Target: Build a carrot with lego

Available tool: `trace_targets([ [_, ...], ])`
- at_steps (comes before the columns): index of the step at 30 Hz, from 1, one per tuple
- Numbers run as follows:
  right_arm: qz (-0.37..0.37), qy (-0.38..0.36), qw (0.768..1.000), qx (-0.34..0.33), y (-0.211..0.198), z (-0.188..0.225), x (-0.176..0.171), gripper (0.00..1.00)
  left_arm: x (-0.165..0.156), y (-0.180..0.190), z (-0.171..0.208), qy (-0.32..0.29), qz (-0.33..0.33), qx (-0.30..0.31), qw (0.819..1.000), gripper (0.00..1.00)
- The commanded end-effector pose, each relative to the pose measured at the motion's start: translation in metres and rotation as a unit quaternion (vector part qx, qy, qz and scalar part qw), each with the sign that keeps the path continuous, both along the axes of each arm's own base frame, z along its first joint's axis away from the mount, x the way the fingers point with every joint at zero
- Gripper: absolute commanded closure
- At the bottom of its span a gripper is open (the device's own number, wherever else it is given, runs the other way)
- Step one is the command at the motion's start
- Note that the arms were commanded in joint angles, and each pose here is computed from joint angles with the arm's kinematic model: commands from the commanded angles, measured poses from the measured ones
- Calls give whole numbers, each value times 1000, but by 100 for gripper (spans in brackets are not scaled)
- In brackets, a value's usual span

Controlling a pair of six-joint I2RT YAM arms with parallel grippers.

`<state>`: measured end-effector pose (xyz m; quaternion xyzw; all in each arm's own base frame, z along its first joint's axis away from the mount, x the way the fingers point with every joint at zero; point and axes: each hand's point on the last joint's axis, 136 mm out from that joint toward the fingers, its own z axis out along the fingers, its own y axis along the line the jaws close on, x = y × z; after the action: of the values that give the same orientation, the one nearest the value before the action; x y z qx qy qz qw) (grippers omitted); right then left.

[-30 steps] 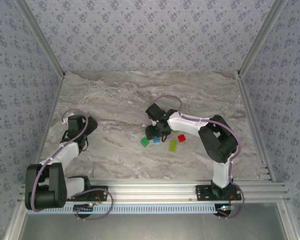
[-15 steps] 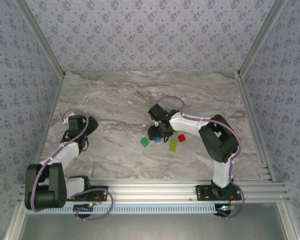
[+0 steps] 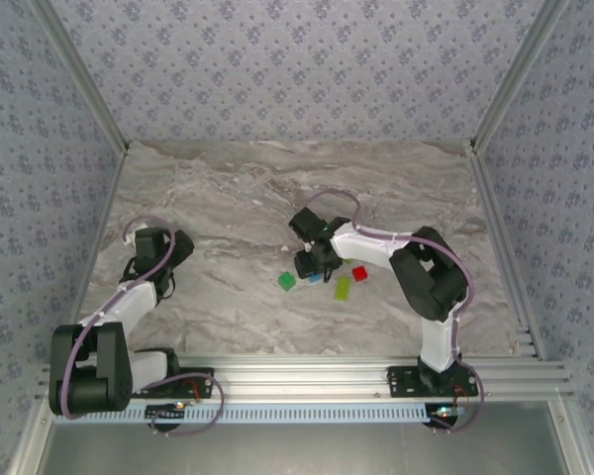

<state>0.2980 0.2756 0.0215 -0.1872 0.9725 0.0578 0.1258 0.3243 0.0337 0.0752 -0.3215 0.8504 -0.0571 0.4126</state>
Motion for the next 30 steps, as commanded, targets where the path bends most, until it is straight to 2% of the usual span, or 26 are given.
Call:
trace_targets([
  [1, 16, 9, 999, -35, 0, -11, -5, 45, 6, 2, 7, -10, 6, 4, 1000, 4],
  [8, 30, 5, 998, -57, 2, -12, -3, 52, 6, 2, 7, -10, 6, 4, 1000, 4],
  [14, 45, -4, 997, -62, 6, -11, 2, 52, 6, 2, 7, -10, 7, 4, 1000, 4],
  [20, 54, -3, 996, -68, 7, -11, 4, 69, 6, 2, 6, -9, 7, 5, 1000, 4],
  [23, 55, -19, 996, -72, 4, 2, 3, 72, 6, 2, 7, -10, 6, 5, 1000, 4],
  [30, 95, -37, 994, -50, -1, 68, -11, 72, 7, 1, 6, -8, 5, 5, 1000, 4],
])
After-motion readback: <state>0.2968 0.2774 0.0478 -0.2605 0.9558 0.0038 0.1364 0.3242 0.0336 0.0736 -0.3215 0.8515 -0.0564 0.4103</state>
